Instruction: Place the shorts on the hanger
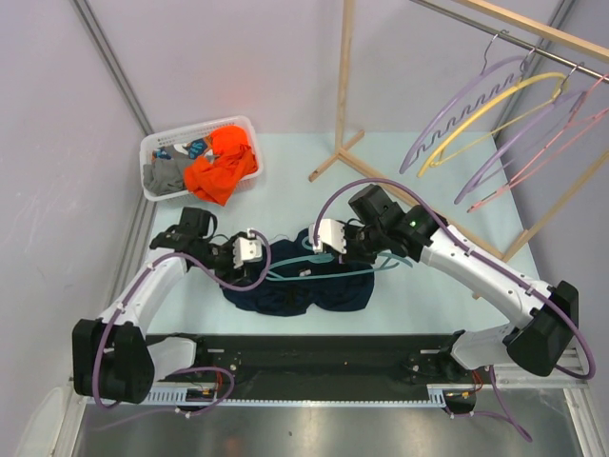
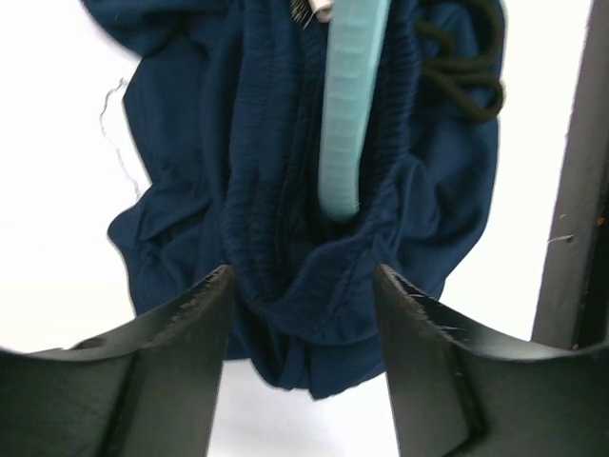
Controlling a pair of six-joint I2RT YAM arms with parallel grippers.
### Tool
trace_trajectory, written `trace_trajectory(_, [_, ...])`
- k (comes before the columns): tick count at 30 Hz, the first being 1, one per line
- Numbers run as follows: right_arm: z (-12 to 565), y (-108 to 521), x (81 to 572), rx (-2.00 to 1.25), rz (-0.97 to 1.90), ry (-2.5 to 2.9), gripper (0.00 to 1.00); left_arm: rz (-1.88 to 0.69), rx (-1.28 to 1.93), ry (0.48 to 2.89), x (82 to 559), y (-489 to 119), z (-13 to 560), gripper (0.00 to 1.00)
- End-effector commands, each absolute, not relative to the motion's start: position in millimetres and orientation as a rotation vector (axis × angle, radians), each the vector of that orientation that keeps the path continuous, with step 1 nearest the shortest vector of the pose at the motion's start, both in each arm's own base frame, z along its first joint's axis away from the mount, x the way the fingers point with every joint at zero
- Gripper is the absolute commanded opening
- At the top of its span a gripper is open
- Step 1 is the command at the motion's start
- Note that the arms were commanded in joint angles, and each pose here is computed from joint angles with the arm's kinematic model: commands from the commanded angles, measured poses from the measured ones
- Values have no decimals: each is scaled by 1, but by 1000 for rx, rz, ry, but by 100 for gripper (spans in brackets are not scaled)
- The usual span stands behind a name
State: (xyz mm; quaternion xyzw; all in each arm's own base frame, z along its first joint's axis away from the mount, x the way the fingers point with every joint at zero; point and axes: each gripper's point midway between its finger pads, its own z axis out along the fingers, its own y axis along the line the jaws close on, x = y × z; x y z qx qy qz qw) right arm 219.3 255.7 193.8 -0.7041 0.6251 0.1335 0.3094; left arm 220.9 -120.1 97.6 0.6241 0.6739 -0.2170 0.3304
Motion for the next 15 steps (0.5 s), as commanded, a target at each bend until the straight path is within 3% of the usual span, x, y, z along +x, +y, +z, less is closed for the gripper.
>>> trace_trajectory(1, [214,270,224,-1827,382,1574,0,-460,1627,1725,232,-109,106,73])
trace_trajectory(8, [214,271,221,-1835,404,1571,0,-469,1595,1732,231,-106,105,78])
trace_trajectory(14, [212,272,219,-1835,419,1583,0,-583,1624,1744,219,-112,96,61])
trace_trajectory(15, [210,272,220,-1838,418,1587,0,-601,1629,1747,216,-113,96,53])
